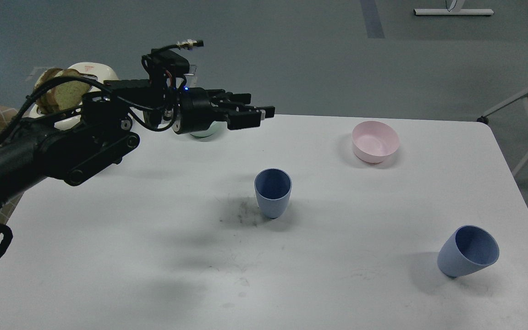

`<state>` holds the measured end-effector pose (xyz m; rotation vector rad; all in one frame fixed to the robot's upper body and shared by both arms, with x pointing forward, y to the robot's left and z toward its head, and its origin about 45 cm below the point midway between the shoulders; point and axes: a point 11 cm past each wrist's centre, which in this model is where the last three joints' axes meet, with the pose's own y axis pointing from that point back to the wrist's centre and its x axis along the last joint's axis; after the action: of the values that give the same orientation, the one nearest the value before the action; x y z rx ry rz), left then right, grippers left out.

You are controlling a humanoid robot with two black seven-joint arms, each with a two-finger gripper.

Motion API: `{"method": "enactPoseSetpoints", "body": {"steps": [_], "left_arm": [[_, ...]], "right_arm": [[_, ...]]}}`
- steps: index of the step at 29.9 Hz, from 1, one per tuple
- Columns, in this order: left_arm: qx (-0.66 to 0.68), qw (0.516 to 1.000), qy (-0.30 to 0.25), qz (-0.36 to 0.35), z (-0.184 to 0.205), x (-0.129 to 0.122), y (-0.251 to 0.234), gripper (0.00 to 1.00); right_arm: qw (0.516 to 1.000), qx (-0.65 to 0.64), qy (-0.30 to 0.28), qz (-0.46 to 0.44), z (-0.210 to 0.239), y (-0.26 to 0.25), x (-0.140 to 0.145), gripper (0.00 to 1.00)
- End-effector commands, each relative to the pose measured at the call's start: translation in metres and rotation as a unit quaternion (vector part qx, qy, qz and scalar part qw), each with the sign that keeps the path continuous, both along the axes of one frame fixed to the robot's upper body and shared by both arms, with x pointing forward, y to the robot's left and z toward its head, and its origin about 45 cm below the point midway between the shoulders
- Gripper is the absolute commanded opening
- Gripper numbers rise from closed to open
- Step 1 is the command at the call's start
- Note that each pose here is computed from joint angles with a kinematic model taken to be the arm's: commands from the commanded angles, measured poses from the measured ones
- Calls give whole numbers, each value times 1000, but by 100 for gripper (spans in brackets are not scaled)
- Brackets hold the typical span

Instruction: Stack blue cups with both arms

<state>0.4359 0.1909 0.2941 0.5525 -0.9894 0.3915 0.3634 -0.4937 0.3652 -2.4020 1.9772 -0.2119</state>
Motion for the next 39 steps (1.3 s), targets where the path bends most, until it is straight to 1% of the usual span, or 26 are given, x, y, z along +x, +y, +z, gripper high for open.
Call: {"method": "enactPoseSetpoints", "body": {"steps": [1,2,3,5,7,8,9,11,12,13,15,16,17,19,21,23,26,27,32,36,39], "left_arm": [[-163,984,28,73,36,17,30,96],[-191,977,33,87,42,20,38,96],[-247,962,43,111,52,26,52,96],[-299,944,54,128,61,29,63,97],[-389,904,80,159,67,32,87,97],[-410,892,85,167,68,32,93,97],[-447,871,95,179,69,32,105,97],[-481,850,106,188,68,32,112,97],[-508,831,115,195,67,32,119,97],[-519,823,118,200,65,32,123,97],[-546,800,126,214,58,31,134,97],[-550,796,128,219,56,30,138,97],[-556,791,128,220,55,30,140,97],[-560,788,128,221,55,30,141,97],[-560,788,128,221,55,30,141,97],[-560,788,129,220,55,29,141,97],[-561,787,129,220,55,30,141,97],[-561,788,130,219,55,30,140,97],[-560,788,129,221,55,30,139,97],[-560,788,130,222,54,30,139,97],[-560,787,130,223,53,30,140,97]], "right_arm": [[989,-143,-16,19,10,14,-6,100],[985,-170,-18,24,10,18,-7,100],[975,-217,-25,35,9,26,-9,100],[963,-263,-32,46,9,32,-11,100],[934,-350,-37,63,10,42,-14,100],[925,-373,-34,65,9,42,-15,100],[903,-422,-23,70,6,41,-17,100],[879,-471,-5,76,1,38,-21,100],[854,-513,14,87,-4,34,-26,100],[841,-532,23,95,-6,31,-29,100],[804,-575,64,134,-23,26,-39,100],[798,-580,74,146,-29,27,-41,100],[786,-586,97,170,-45,30,-46,100],[776,-589,111,196,-60,37,-51,100],[762,-586,131,245,-89,55,-64,100],[752,-583,142,274,-106,67,-74,100],[728,-598,166,291,-123,68,-85,100],[720,-605,172,294,-127,68,-87,100],[715,-604,185,298,-138,68,-94,100],[710,-608,193,300,-142,66,-98,96],[704,-610,200,306,-148,65,-103,96]]}}
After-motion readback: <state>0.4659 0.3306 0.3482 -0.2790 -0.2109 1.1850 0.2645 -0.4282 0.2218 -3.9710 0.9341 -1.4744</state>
